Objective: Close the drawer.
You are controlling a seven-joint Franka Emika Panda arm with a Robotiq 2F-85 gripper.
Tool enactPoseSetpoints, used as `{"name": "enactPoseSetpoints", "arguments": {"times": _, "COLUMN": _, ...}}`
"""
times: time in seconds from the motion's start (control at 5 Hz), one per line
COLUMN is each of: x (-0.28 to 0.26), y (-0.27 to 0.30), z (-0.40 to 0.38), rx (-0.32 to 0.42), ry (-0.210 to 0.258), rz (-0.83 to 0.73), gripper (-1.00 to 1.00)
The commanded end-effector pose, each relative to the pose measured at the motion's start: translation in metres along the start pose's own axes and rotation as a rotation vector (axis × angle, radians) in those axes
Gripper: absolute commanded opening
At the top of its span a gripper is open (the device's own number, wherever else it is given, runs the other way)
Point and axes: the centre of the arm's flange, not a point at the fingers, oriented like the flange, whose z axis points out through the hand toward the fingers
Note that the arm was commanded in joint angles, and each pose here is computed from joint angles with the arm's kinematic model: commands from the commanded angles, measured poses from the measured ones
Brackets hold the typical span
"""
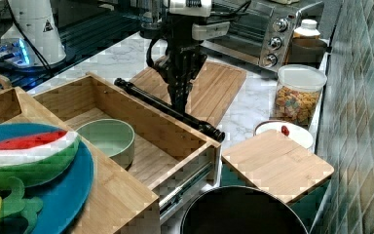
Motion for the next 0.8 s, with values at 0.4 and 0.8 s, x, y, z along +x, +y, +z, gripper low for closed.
{"name": "enactPoseSetpoints", "arguments": {"times": 0.4, "x": -0.028, "y": 0.233, "z": -0.016, "rx": -0.112, "ry": -0.004, "rz": 0.067, "gripper": -1.0}}
{"name": "enactPoseSetpoints", "arguments": {"times": 0.8, "x": -0.045, "y": 0.284, "z": -0.004, "rx": -0.24, "ry": -0.049, "rz": 0.198, "gripper": -1.0}}
